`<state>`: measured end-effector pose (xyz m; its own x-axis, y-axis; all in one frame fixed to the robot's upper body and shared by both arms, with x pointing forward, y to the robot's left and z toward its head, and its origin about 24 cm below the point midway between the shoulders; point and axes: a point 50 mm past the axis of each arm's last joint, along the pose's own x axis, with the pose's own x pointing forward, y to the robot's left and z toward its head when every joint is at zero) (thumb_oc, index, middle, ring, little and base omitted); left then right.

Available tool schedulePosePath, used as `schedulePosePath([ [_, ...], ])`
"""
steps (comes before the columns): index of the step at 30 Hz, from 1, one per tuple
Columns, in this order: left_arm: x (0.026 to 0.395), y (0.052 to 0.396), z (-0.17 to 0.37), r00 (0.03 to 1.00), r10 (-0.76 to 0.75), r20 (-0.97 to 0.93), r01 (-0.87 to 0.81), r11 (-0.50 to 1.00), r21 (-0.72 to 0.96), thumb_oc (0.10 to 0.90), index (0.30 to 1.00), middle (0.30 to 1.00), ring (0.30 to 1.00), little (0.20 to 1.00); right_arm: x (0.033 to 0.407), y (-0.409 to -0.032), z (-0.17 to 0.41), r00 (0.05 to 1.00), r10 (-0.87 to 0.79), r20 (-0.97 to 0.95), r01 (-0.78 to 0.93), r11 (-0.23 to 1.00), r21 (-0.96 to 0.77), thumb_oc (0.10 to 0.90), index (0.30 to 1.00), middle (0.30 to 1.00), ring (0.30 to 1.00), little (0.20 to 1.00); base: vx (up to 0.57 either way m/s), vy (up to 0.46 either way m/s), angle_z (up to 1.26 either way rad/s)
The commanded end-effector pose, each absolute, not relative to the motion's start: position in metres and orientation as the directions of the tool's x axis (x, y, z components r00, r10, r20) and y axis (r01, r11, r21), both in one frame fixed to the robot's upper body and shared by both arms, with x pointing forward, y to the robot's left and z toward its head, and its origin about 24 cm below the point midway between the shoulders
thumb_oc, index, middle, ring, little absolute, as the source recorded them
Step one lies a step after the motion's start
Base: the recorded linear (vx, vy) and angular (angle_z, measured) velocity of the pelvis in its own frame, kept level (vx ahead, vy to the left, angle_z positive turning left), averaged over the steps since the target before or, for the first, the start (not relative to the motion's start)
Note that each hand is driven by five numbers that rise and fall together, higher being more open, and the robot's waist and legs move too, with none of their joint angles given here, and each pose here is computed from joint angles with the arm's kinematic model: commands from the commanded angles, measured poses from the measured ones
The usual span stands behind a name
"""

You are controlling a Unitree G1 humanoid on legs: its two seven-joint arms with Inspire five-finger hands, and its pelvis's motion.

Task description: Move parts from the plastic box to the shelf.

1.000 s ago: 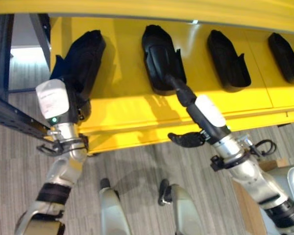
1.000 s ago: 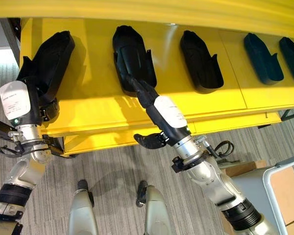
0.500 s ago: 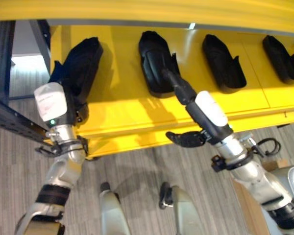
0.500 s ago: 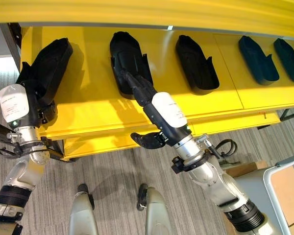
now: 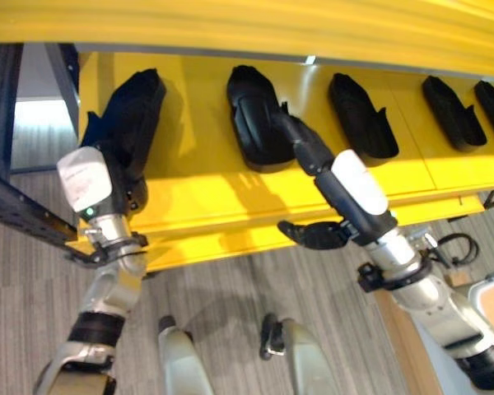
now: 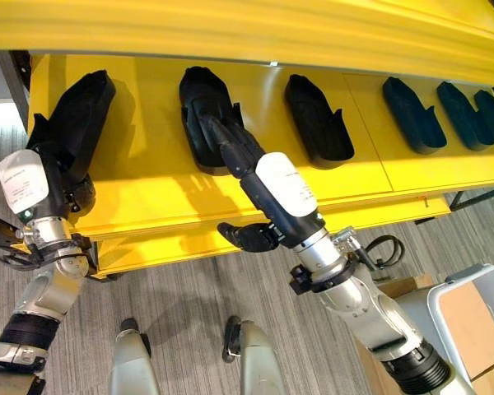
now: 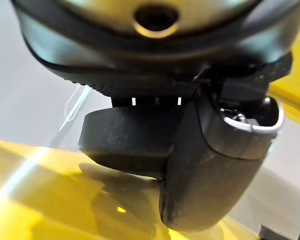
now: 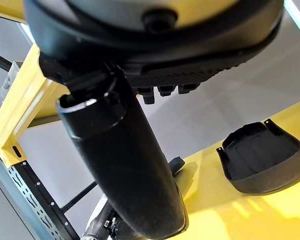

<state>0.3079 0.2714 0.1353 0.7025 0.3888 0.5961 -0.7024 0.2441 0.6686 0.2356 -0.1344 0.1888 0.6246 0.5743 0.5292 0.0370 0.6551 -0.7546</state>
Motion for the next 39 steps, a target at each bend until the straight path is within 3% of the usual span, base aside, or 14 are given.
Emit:
schedulePosePath([
  [1, 0.315, 0.264, 0.165, 0.615, 0.376, 0.693, -0.788, 0.255, 0.560, 0.400, 0.300, 0.300, 0.300, 0.300, 0.216, -0.125, 0.226, 0.433, 0.558, 0.708, 0.110, 0.747, -0.656, 0.900, 1.000, 1.000, 1.000, 1.000, 0.00, 0.000, 0.00],
  [23, 0.312, 0.278, 0.184, 0.481, 0.455, 0.749, -0.875, 0.196, 0.443, 0.400, 0.300, 0.300, 0.300, 0.300, 0.214, -0.123, 0.228, 0.414, 0.576, 0.705, 0.103, 0.740, -0.665, 0.900, 1.000, 1.000, 1.000, 1.000, 0.00, -0.001, -0.01],
  [39, 0.314, 0.276, 0.188, 0.485, 0.429, 0.762, -0.873, 0.191, 0.448, 0.400, 0.300, 0.300, 0.300, 0.300, 0.214, -0.122, 0.229, 0.402, 0.575, 0.712, 0.103, 0.744, -0.660, 0.900, 1.000, 1.000, 1.000, 1.000, 0.00, 0.000, 0.00],
])
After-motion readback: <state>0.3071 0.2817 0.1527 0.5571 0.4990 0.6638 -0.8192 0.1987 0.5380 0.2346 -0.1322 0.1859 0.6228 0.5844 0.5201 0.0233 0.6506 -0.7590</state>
